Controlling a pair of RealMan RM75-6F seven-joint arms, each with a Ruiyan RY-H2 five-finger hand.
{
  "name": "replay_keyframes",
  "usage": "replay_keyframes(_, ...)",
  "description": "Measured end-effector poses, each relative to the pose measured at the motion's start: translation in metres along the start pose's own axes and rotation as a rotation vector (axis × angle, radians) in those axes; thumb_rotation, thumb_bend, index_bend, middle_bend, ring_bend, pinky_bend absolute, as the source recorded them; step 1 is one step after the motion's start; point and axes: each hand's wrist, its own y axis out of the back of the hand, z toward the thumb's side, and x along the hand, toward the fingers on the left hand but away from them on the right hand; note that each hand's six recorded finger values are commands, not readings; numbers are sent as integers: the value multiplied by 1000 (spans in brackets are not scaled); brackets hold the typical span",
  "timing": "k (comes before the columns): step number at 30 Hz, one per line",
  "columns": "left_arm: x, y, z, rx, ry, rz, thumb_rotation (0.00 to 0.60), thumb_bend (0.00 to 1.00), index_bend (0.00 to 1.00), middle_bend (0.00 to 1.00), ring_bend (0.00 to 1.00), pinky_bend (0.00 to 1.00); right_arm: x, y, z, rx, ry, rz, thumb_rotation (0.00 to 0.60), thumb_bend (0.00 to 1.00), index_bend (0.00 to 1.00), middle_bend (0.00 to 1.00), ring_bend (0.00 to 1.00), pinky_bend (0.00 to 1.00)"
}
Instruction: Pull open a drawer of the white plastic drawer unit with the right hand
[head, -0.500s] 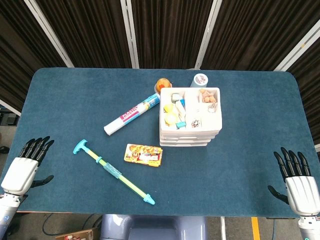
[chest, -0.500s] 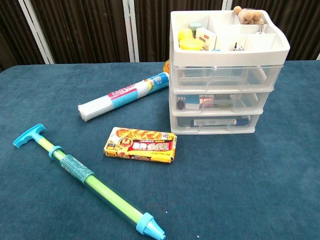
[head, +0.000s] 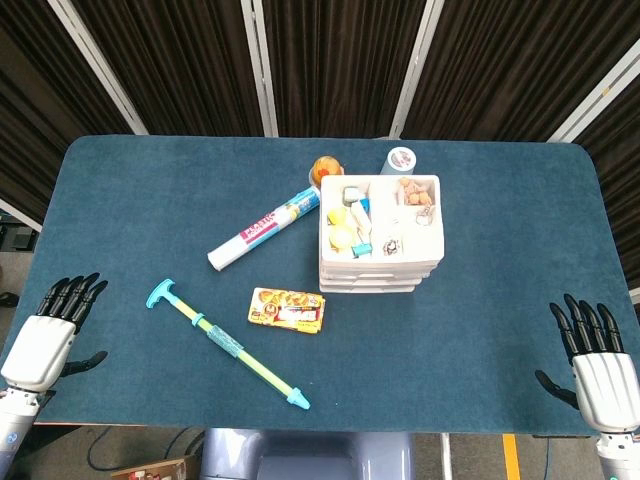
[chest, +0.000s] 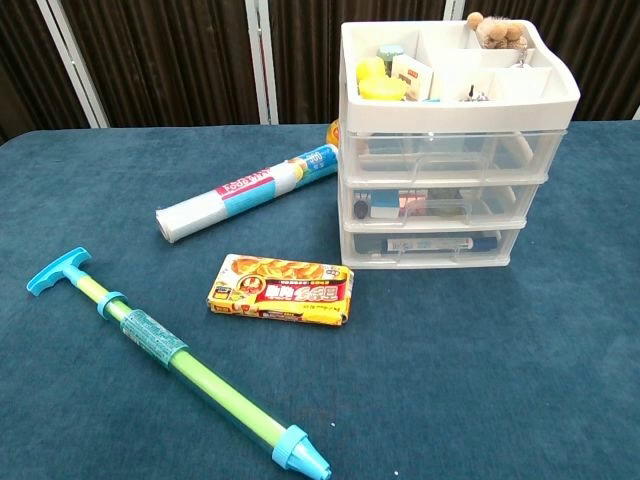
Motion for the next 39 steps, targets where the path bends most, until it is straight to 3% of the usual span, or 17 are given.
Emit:
replay_keyframes(2,0,-1,0,3,2,-3,600,8,0,0,0,51,-1,1,2,-15,2,-5,600,181,0,119,87,108)
replay_keyframes(7,1,-1,2,4,-2,4,600,10,0,0,0,51,-5,4,10,-81,-2,-30,600,251,0,680,678,796)
replay_keyframes(9,1,-1,4,0,-7,11,600,11,0,0,0,51,-6,4,14,-133,-8,-23,600,323,0,819,809,918)
replay_keyframes(11,1,0,5,3,-15,17,600,11,0,0,0,51,-8,2,20,-202,-23,3,600,401,0,890,877,975)
replay_keyframes(19,0,3,5,-8,-27,44,600,11,0,0,0,50,-24,-15,61,-490,-81,220,600,608,0,940,931,1000)
replay_keyframes(25,1,6,6,9,-49,68,600,11,0,0,0,51,-40,-28,99,-649,-112,335,600,651,0,941,932,1000)
replay_keyframes(31,3,5,4,2,-45,68,600,12,0,0,0,50,-60,-44,133,-827,-164,408,600,656,0,941,932,1000)
replay_keyframes(39,5,3,2,-13,-37,54,600,12,0,0,0,50,-95,-53,176,-1084,-224,421,600,668,0,941,932,1000)
